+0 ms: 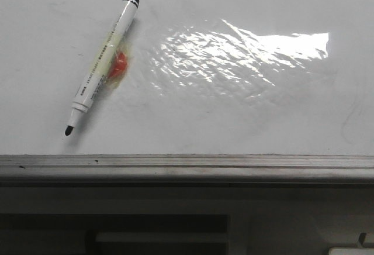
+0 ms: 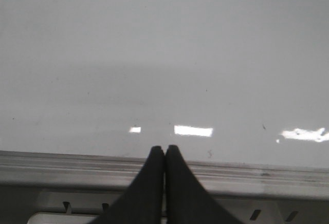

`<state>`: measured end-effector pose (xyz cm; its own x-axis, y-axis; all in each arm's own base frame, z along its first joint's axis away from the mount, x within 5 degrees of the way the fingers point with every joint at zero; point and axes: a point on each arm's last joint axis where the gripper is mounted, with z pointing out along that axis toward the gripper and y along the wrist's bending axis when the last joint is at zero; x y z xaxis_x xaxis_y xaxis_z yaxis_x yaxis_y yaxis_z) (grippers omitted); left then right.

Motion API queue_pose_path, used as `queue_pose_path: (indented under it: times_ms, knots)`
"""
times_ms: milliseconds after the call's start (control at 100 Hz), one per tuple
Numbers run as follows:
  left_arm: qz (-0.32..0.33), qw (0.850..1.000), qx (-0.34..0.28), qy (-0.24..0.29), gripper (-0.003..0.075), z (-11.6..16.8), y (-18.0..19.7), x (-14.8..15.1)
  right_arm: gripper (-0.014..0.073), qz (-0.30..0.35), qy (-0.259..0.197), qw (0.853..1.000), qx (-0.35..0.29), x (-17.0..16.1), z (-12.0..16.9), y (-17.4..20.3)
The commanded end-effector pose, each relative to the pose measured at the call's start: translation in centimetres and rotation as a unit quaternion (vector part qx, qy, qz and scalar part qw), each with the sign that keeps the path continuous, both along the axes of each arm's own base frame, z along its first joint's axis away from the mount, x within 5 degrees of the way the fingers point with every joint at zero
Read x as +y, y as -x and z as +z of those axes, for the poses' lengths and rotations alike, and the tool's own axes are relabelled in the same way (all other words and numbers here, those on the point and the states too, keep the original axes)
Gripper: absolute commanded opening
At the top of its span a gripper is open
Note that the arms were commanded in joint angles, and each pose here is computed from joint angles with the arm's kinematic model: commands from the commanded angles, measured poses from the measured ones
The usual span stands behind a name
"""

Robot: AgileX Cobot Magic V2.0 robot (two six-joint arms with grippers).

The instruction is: Write number 9 on whiteboard

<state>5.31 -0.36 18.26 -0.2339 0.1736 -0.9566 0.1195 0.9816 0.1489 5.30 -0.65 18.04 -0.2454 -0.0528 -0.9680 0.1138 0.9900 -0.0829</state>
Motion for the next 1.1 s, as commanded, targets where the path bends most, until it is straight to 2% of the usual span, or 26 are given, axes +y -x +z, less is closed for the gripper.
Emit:
queue_pose_path:
  times_ms: [0, 1090]
  knots:
    - [0.001, 1.000, -0.027, 0.004, -0.0020, -0.12, 0.04, 0.00, -0.0061, -0.004, 0.010, 1.000, 0.002, -0.09, -0.73, -0.01]
    - [0.001, 1.000, -0.028, -0.005, -0.0020, -0.11, 0.03, 0.05, -0.0061, -0.004, 0.013, 1.000, 0.002, -0.11, -0.73, 0.00]
